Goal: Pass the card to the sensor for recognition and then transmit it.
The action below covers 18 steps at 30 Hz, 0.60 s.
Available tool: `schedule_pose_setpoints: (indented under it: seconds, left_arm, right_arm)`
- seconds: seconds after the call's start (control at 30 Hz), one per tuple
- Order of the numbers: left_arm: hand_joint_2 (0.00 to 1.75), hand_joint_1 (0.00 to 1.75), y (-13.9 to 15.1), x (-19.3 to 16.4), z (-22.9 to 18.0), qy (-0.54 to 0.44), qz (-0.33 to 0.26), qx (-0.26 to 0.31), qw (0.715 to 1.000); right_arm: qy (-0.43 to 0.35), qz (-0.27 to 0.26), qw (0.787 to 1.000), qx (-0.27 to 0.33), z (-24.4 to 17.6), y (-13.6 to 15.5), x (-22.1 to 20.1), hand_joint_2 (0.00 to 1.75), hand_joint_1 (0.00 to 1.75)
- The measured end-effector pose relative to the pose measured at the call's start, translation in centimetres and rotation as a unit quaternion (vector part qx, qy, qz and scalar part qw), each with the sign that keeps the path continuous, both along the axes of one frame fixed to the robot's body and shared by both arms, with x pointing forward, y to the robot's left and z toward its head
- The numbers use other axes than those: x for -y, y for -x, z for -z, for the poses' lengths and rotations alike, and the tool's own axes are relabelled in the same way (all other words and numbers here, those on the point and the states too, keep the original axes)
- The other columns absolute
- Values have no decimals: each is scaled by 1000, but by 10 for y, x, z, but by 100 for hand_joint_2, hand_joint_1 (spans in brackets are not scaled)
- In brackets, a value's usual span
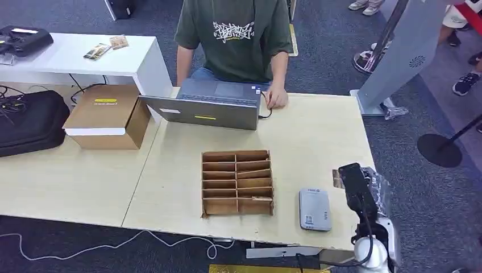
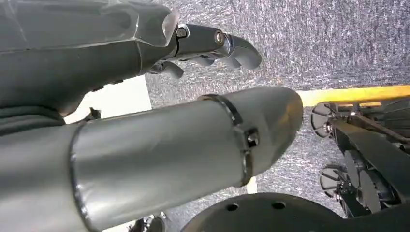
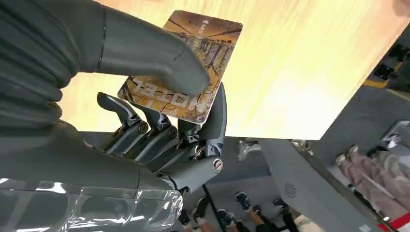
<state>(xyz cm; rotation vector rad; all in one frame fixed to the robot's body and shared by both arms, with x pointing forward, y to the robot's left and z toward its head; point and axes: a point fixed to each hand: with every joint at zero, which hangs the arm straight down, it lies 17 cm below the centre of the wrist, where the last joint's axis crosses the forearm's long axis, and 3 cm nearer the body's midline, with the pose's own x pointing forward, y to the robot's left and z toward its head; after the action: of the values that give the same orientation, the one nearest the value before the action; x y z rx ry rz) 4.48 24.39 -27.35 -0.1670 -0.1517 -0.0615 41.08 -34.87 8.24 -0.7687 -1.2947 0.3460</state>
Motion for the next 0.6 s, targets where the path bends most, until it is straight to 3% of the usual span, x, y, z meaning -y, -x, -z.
schedule_pose_setpoints:
  seconds: [0.6]
  left_arm:
    - [0, 0, 0, 5, 0, 3, -3, 0, 1000]
  right_arm:
    - [-37, 17, 999, -18, 12, 29, -5, 175, 175]
